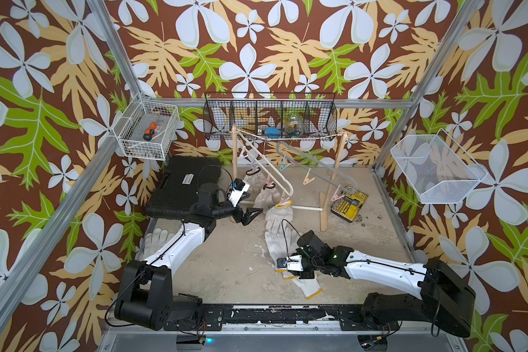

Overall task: Clip the gloves onto a hanger to dry
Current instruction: Pick up the glove from the center of the board.

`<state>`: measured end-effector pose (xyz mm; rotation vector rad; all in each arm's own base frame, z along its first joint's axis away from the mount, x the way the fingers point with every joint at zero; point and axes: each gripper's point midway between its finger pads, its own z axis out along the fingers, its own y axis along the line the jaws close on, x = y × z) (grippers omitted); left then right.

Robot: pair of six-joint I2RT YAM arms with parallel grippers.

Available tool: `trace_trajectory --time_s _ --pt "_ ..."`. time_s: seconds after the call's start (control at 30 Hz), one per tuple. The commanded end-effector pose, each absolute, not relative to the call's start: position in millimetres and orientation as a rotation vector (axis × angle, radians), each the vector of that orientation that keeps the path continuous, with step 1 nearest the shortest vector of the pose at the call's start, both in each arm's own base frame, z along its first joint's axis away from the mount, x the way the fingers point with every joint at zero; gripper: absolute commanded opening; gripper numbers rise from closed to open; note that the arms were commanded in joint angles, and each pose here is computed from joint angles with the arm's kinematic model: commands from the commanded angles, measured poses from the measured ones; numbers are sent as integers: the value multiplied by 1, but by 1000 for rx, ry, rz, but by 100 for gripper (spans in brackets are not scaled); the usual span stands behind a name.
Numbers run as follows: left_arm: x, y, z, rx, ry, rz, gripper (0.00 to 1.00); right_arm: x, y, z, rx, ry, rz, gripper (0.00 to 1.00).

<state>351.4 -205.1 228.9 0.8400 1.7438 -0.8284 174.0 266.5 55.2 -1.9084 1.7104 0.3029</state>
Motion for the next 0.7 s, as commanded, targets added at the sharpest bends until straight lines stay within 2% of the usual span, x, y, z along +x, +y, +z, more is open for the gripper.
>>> trace_trajectory --time_s 0.0,0.17,0.27,0.5,0.67 --pt "349 -205 226 838 1755 -848 100 175 264 49 -1941 1689 273 38" --pt "349 -206 221 843 1763 -850 100 173 256 39 -1937 1711 246 46" --pt "350 -207 220 843 1767 -859 100 182 257 38 -1919 1742 205 45" --pt "353 -208 224 849 1756 -860 100 188 270 39 -1877 1775 249 35" --pt "354 -209 222 848 1760 -865 100 187 268 40 -1868 1789 252 15"
